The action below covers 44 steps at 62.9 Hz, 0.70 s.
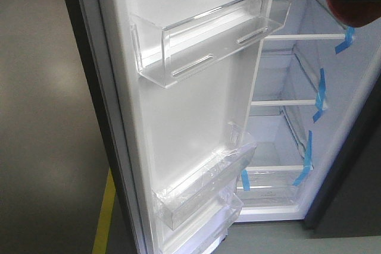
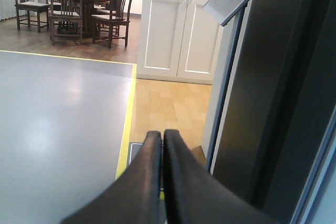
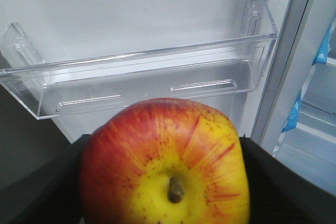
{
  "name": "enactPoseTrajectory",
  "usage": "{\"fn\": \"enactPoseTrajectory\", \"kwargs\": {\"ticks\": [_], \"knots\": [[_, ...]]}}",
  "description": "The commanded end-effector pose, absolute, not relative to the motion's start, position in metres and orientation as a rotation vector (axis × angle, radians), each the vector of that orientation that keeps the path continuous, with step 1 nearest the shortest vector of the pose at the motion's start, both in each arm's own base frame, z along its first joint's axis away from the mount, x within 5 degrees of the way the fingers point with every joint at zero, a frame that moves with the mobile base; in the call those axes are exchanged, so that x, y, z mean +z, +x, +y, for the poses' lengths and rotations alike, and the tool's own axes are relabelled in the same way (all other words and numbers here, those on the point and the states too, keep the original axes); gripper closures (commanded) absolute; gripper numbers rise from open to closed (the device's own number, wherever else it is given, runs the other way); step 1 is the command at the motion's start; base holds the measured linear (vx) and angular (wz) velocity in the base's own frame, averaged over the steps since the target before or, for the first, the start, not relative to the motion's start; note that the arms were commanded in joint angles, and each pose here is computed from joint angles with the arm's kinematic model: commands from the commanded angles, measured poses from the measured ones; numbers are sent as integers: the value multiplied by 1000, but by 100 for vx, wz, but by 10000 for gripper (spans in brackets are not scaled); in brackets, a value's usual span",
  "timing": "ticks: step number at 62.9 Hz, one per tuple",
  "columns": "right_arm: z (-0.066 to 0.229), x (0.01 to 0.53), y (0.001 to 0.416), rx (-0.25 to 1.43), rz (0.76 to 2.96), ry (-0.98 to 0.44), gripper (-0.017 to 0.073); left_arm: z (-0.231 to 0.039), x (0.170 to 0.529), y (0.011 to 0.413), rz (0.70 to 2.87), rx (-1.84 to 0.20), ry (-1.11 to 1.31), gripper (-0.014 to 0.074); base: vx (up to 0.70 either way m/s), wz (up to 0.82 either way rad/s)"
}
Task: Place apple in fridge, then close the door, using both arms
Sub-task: 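Move the right gripper with the apple over the upper door bin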
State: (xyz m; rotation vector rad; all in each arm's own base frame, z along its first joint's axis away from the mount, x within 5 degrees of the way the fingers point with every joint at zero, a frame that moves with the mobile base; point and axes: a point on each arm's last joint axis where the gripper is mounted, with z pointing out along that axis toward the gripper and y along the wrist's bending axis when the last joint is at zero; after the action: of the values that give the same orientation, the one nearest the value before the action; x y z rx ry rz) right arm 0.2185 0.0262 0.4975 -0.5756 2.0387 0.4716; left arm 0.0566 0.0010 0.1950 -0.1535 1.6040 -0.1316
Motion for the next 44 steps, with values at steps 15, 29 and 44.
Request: {"fn": "enactPoseTrajectory", "kwargs": {"ticks": [15, 29, 44], "knots": [[29, 515, 210, 468, 1927, -562, 514, 0, 195, 57, 1545, -143, -146, 600, 0, 0], [29, 515, 210, 468, 1927, -562, 514, 0, 195, 57, 1545, -143, -146, 600, 0, 0], [29, 531, 218, 519, 1763, -442, 514, 0, 195, 57, 1545, -143, -146, 600, 0, 0]]}}
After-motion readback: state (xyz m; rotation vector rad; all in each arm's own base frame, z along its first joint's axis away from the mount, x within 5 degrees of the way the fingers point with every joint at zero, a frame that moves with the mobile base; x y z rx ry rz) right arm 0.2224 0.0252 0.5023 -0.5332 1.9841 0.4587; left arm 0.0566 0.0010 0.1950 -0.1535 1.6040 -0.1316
